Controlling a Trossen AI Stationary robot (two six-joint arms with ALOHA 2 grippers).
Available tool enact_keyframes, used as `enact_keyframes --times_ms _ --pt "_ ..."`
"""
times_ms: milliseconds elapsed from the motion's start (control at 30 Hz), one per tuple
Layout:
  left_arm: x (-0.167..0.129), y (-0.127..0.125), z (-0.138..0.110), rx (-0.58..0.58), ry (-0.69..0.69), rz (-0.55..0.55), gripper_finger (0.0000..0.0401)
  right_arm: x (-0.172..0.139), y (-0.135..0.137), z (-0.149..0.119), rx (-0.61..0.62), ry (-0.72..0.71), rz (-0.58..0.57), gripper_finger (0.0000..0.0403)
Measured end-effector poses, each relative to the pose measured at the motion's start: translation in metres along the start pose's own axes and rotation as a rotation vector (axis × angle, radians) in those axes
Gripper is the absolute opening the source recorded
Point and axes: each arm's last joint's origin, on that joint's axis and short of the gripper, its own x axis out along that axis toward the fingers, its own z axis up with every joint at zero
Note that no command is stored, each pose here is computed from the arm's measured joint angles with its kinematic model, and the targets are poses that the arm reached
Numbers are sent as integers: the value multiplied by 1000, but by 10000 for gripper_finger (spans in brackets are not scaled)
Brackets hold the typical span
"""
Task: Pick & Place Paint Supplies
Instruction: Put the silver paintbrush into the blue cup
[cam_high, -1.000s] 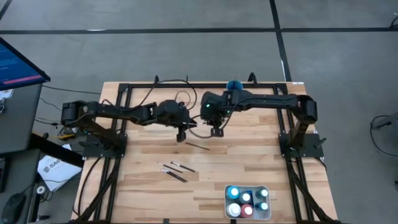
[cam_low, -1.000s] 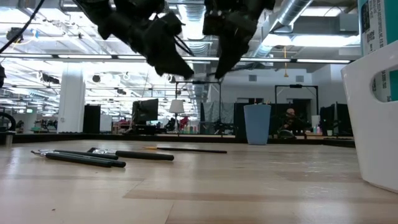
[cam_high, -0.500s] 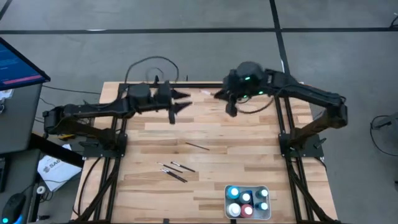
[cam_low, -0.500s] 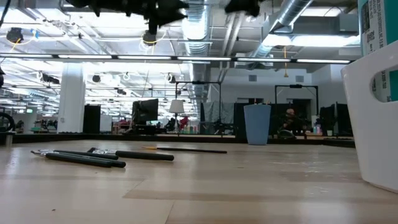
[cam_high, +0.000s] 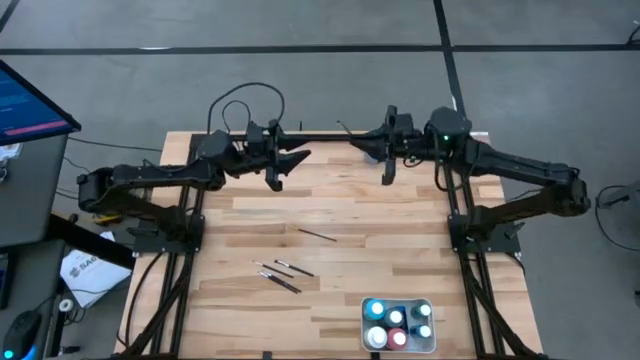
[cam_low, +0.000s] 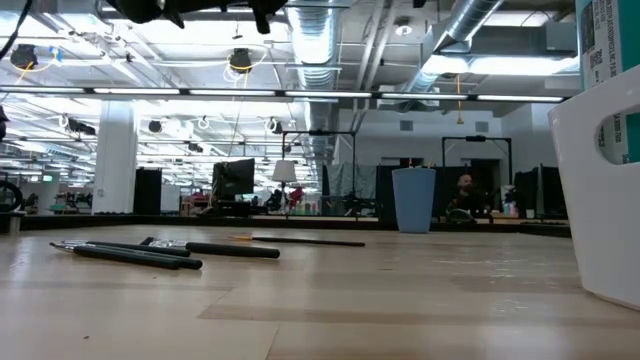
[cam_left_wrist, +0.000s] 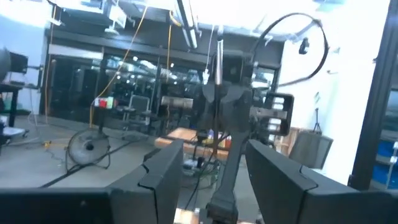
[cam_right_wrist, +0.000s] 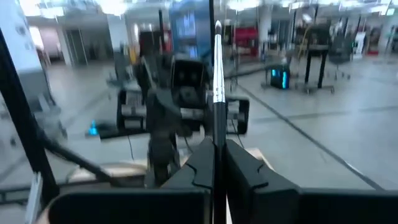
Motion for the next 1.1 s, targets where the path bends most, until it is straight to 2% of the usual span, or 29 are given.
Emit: enact_keyframes --times_ms 133,300,467,767,900,1100 --pt "11 2 -4 -36 -51 -26 169 4 5 -18 32 13 23 8" --pt "35 3 -10 -62 -29 -91 169 14 11 -32 49 26 56 6" --pt "49 1 -13 -65 -23 -118 169 14 14 -30 47 14 66 6" --pt "50 -2 -12 -58 -40 -126 170 16 17 -32 45 23 74 6" --pt "50 -6 -13 -40 -39 -139 187 19 17 -36 51 44 75 6" --pt "50 -9 -13 -27 -40 -138 234 18 17 -34 44 30 75 6"
